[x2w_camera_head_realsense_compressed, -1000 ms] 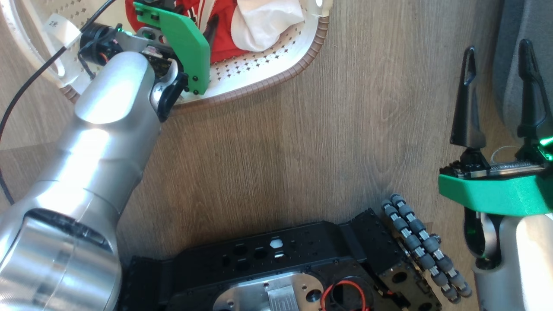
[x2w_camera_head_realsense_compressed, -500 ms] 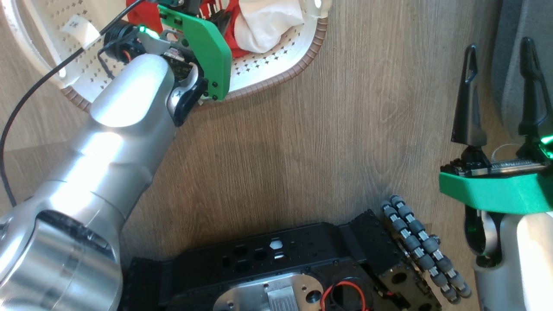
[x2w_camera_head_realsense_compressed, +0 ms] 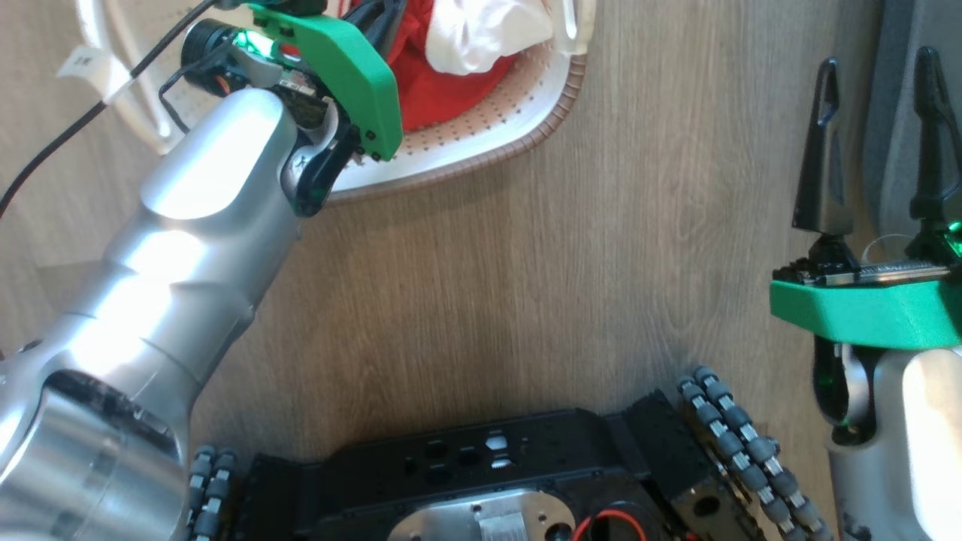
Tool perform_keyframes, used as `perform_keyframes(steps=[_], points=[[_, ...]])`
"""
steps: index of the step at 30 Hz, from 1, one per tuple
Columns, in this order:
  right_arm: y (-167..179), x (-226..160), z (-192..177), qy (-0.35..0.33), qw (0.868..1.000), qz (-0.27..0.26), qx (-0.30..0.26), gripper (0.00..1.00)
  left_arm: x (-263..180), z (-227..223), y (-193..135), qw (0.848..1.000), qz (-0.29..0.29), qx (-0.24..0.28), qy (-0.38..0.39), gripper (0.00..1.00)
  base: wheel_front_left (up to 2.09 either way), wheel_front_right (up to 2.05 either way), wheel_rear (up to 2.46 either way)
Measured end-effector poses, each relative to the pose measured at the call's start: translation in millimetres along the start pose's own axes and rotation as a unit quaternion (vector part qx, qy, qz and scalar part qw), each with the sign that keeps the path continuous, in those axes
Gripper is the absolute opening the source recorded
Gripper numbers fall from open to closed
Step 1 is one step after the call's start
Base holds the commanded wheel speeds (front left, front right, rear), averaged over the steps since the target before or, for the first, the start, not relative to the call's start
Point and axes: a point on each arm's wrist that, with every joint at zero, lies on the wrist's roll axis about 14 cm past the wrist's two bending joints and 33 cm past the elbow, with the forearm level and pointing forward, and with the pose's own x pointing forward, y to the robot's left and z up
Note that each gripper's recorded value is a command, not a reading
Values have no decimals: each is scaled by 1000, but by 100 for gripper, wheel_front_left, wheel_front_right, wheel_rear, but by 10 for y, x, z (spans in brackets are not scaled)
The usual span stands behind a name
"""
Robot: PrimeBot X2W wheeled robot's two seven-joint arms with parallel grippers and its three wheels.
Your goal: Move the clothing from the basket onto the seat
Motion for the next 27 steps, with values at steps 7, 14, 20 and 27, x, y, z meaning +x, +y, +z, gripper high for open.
perform_keyframes(steps=[7, 14, 20, 27], points=[[46, 24, 184, -21, 1000, 4, -1, 100, -396, 404, 86, 997, 21, -10, -74, 0, 0, 0, 0], [100, 12, 506, -53, 999, 9, -7, 100, -992, 672, 164, 991, 55, -4, -120, 0, 0, 0, 0], [174, -60, 787, -77, 997, 15, -9, 100, -1548, 963, 164, 982, 86, 0, -170, 0, 0, 0, 0], [284, -275, 1040, -93, 995, 26, -9, 100, -2224, 1250, 52, 964, 121, 14, -238, 0, 0, 0, 0]])
